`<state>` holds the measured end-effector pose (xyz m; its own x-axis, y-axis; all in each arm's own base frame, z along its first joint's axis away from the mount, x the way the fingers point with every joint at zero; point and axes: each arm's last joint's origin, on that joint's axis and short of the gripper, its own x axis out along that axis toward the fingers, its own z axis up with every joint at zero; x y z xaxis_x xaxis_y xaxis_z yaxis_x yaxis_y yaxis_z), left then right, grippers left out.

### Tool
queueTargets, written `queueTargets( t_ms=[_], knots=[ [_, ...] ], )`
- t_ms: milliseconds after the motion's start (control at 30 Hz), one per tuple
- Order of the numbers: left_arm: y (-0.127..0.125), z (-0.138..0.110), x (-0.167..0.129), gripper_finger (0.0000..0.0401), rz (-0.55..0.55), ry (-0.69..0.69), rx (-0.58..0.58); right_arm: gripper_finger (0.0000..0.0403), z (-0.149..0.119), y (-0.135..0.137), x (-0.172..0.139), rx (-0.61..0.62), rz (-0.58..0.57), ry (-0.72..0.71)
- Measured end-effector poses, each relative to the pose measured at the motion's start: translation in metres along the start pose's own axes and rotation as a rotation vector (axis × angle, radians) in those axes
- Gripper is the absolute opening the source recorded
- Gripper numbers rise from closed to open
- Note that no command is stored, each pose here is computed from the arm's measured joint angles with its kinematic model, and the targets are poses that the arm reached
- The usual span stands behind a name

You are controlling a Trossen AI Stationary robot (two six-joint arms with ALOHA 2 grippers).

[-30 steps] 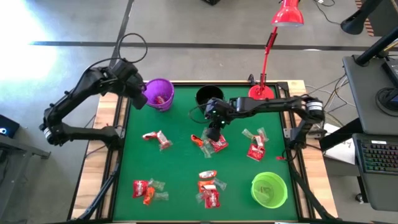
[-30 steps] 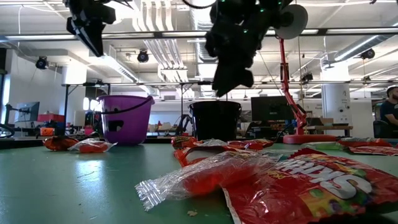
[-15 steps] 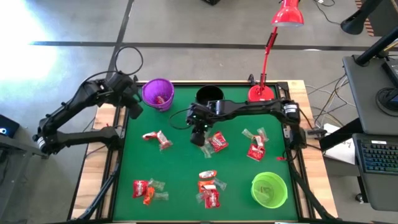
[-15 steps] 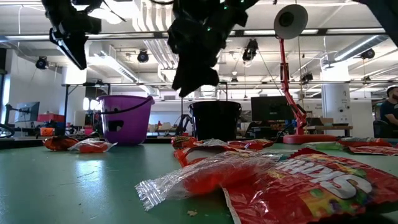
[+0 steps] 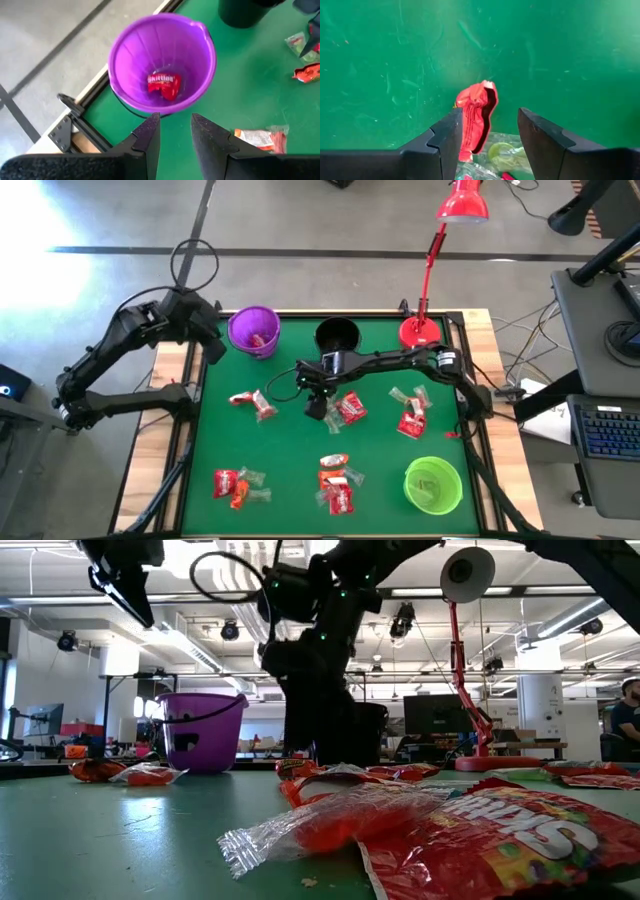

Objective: Sort candy
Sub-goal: Put the orange candy into the black bucket

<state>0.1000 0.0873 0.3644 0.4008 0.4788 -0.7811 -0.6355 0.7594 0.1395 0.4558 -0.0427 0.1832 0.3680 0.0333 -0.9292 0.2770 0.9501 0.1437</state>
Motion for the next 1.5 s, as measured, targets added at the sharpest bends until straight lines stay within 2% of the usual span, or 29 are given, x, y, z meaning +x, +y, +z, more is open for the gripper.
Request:
queueTargets(
  t_ms=[467,600,733,967,1067,1333,1500],
  knots=[
    [0.001,0.002,-0.003,0.0092,0.000,-0.013,0.008,0.0180,-0.004,0.003,0.007,-0.014,0.017,0.031],
    [0.000,0.002,-0.003,0.0092,0.000,-0.010,0.008,0.0180,-0.006,0.008,0.009,-0.019,0.070,0.049],
    [0.000,0.003,-0.002,0.0092,0.000,-0.010,0.008,0.0180,-0.010,0.009,0.022,-0.034,0.003,0.065],
    [0.000,0.002,-0.002,0.0092,0.000,-0.009,0.018,0.0178,-0.011,0.007,0.029,-0.034,-0.030,0.066],
    [0.000,0.002,-0.002,0.0092,0.000,-0.008,0.020,0.0155,-0.011,0.007,0.029,-0.016,-0.027,0.068],
    [0.000,0.003,-0.002,0.0092,0.000,-0.008,0.038,0.0037,-0.010,0.008,0.028,-0.009,-0.006,0.071],
    [0.000,0.003,-0.002,0.0092,0.000,-0.008,0.038,0.0019,-0.001,0.012,0.018,0.026,0.020,0.033]
  ],
)
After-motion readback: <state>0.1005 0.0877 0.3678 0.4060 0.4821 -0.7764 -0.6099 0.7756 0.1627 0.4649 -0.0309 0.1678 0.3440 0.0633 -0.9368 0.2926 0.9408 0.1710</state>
